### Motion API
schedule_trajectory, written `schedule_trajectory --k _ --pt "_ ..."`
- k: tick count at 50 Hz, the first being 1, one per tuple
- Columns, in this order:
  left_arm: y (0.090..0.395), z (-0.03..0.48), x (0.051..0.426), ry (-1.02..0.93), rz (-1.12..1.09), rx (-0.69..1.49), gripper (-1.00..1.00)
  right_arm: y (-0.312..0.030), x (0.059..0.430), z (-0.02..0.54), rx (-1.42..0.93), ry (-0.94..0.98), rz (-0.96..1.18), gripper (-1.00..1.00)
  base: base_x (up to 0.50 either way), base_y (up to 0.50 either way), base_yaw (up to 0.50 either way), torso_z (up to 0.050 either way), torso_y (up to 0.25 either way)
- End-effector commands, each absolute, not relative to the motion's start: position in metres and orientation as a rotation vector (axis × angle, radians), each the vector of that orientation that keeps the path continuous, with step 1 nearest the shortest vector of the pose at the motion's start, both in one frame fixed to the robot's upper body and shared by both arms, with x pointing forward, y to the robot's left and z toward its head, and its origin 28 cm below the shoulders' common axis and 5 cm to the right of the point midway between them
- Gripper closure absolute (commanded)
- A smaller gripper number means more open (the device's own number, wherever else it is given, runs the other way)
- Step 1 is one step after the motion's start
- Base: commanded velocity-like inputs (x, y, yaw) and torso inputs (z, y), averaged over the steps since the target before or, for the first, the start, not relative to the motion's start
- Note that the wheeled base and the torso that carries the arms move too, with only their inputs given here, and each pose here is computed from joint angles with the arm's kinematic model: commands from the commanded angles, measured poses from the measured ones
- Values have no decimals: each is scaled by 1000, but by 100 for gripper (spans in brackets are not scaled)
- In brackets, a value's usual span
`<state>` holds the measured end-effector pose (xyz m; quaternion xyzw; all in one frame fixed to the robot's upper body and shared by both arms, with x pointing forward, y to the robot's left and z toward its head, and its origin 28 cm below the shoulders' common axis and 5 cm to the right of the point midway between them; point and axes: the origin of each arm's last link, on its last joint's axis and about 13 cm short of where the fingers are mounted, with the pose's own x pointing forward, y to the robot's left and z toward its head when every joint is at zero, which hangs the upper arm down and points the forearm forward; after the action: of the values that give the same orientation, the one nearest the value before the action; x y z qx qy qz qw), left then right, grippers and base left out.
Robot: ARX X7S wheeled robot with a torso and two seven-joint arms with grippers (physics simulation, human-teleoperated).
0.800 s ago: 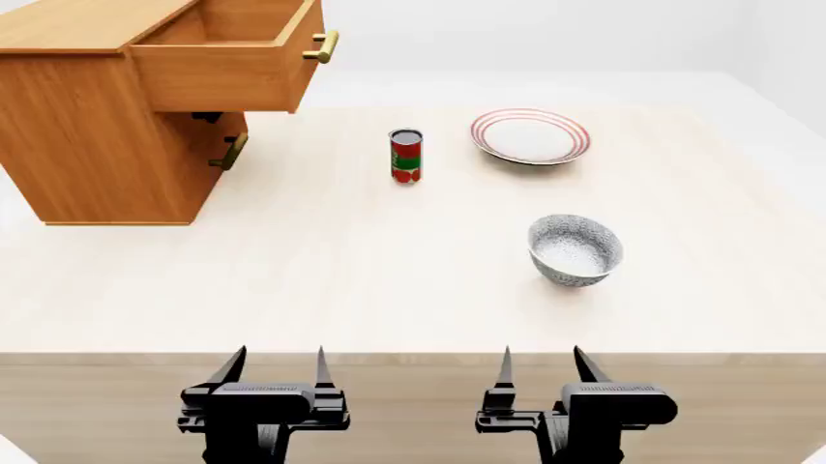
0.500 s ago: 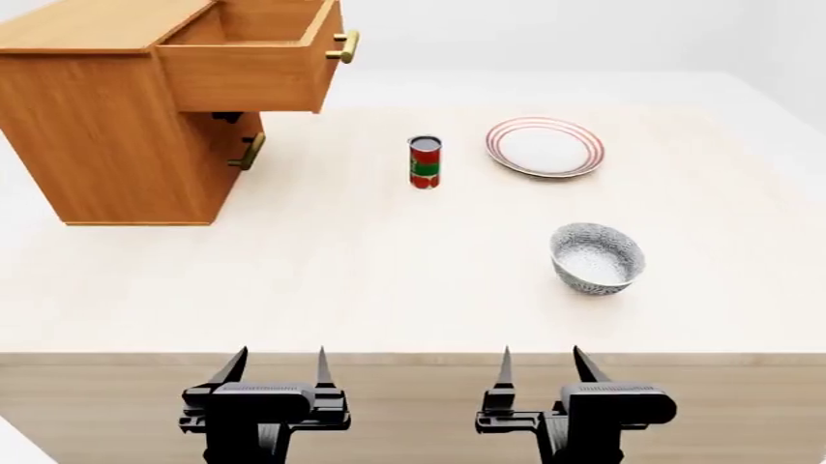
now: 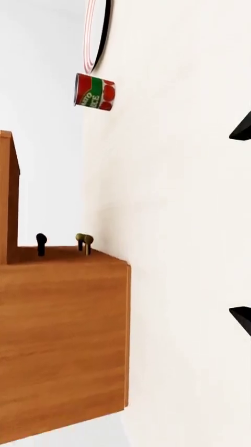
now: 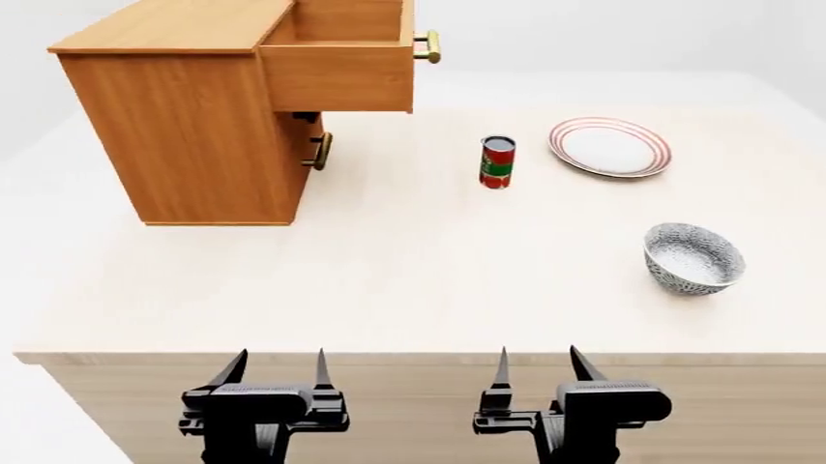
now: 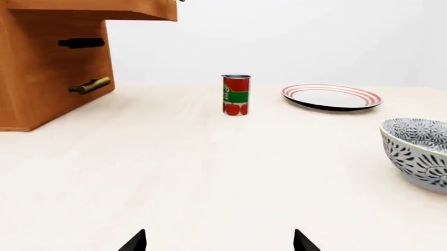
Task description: Put the bowl in the top drawer of the cabinet.
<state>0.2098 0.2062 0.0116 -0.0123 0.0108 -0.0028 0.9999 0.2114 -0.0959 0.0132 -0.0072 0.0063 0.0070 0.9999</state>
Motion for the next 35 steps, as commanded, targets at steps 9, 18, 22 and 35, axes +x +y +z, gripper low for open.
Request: schedule_trajectory --k 9,18,22,35 --pt "206 11 209 23 -9 -32 -100 -96 211 13 -24 21 16 -100 0 450 0 0 0" --pt "207 16 210 30 -12 -35 -100 -96 214 15 -17 42 5 -100 0 100 0 0 0" --pt "208 19 210 33 -13 -48 -100 -97 217 20 -8 44 -5 -100 0 0 0 0 0" --pt "204 85 200 -86 -97 -63 -100 -93 213 83 38 -26 32 -100 0 0 0 0 0"
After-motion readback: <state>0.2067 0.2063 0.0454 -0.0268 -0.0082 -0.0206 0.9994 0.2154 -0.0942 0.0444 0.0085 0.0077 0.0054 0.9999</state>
